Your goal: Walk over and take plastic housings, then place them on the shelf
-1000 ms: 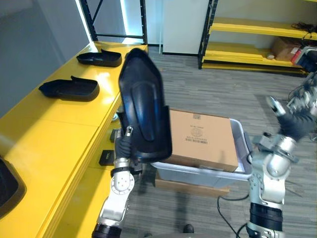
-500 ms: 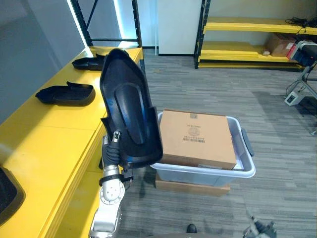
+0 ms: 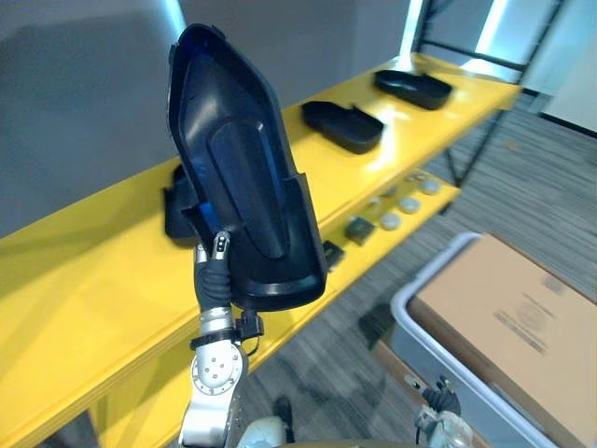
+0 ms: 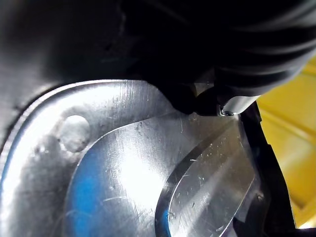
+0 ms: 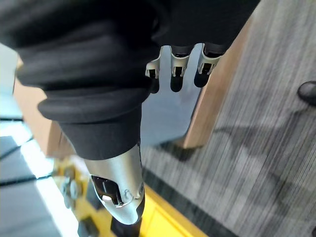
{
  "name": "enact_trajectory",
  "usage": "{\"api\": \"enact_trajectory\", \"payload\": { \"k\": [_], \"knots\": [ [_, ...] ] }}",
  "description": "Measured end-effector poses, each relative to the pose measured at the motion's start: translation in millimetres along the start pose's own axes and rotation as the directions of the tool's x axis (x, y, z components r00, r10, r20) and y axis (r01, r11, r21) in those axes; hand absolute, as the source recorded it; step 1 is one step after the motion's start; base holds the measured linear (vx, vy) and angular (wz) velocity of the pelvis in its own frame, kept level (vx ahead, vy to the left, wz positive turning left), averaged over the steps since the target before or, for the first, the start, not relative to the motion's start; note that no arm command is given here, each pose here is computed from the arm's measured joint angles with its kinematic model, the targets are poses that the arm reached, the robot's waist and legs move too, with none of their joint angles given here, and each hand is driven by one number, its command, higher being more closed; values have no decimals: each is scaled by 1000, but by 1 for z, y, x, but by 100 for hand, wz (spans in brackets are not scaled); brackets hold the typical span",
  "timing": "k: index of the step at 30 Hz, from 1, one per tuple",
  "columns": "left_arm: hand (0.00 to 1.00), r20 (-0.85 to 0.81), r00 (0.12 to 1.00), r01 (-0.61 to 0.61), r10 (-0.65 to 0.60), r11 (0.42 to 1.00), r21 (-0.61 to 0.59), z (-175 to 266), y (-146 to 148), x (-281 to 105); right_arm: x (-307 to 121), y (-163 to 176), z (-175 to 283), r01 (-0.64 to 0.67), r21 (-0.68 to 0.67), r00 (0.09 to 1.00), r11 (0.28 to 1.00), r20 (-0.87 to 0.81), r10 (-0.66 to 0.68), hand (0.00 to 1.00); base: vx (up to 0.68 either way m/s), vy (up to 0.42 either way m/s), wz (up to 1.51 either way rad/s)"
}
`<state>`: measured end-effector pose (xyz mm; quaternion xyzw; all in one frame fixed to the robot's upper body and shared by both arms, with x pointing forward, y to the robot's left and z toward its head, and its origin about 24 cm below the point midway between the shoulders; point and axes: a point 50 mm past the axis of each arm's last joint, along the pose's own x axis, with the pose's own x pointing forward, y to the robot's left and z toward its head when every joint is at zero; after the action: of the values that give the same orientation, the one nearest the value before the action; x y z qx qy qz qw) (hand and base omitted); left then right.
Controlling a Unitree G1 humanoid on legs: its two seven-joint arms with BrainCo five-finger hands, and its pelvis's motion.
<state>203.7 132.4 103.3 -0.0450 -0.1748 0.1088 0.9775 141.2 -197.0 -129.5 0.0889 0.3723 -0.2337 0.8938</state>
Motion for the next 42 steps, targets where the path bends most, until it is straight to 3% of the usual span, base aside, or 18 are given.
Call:
{"api": "enact_trajectory", "payload": {
  "k": [6, 17, 32, 42],
  "knots": [
    [100, 35, 994, 105, -104, 994, -24, 3, -20, 9, -1, 8, -7, -18, -24, 999, 1000, -49, 17, 0, 212, 185, 76],
    [100, 15, 992, 129, -129, 992, -12, -8, -36, 15, -10, 1, -27, 1, -21, 994, 1000, -105, -3, 0, 131, -58, 103],
    [100, -30, 987, 160, -161, 987, -18, -15, -36, 3, -17, -5, -39, 9, -34, 991, 999, -130, -13, 0, 14, -69, 29],
    [100, -86, 990, 114, -114, 993, -14, -25, -21, -3, -20, -8, -56, 13, -55, 977, 998, -214, -25, 0, 4, 353, -6]
  ]
}}
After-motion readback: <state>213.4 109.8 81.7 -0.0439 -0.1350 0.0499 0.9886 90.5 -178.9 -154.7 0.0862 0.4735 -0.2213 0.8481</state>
